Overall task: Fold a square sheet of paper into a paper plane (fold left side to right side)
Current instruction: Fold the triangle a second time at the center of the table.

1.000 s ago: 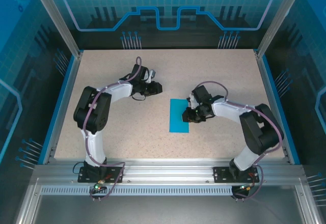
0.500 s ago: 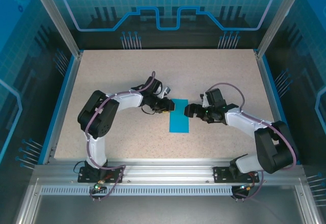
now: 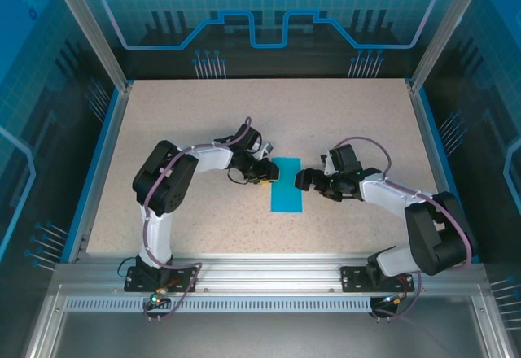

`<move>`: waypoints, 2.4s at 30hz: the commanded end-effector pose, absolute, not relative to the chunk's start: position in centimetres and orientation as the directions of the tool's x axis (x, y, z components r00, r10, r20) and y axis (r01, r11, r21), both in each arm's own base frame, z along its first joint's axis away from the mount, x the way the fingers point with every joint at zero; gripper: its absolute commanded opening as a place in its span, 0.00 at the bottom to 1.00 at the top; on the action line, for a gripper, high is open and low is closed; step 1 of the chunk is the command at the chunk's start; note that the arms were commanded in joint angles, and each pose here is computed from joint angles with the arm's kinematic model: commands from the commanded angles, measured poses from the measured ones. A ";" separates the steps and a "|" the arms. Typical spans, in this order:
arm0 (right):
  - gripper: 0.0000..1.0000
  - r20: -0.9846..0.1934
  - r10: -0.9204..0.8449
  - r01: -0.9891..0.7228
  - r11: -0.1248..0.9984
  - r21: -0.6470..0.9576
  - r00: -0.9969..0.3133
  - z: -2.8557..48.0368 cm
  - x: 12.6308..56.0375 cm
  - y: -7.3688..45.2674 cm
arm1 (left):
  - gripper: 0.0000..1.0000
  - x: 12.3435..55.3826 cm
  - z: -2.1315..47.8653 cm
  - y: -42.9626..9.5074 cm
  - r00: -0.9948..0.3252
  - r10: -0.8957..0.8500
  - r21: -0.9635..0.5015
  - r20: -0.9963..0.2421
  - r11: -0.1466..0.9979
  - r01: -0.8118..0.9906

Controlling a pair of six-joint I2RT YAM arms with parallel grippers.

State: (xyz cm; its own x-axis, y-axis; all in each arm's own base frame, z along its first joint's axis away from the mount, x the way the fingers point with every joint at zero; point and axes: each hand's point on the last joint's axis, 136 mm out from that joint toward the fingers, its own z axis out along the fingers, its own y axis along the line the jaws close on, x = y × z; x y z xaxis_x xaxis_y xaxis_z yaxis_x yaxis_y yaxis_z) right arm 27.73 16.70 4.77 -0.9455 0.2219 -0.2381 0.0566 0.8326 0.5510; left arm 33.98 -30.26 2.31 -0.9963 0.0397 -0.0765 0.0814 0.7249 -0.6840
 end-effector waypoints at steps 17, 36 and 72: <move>0.68 0.028 0.096 0.094 0.800 0.592 -0.995 3.3 24.8 20.1 | 0.31 32.1 0.6 -28.9 -0.997 0.068 -0.591 -0.025 0.803 0.069; 0.56 0.078 0.072 0.104 0.780 0.617 -0.994 2.9 24.0 21.5 | 0.31 32.1 0.6 -29.0 -0.997 0.070 -0.596 -0.025 0.800 0.071; 0.55 0.058 0.155 0.146 0.651 0.745 -0.986 6.9 30.5 23.7 | 0.74 22.5 12.2 -32.8 -0.501 0.489 -0.119 -0.714 0.621 0.775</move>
State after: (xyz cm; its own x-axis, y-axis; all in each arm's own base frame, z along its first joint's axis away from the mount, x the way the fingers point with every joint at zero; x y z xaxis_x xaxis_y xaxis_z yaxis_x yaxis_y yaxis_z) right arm 30.04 23.71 6.86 -0.9897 0.1414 0.0229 0.1119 0.6634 0.7399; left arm 21.78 -32.83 12.67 -0.5507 0.4256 -0.7181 0.7635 0.6045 -0.2272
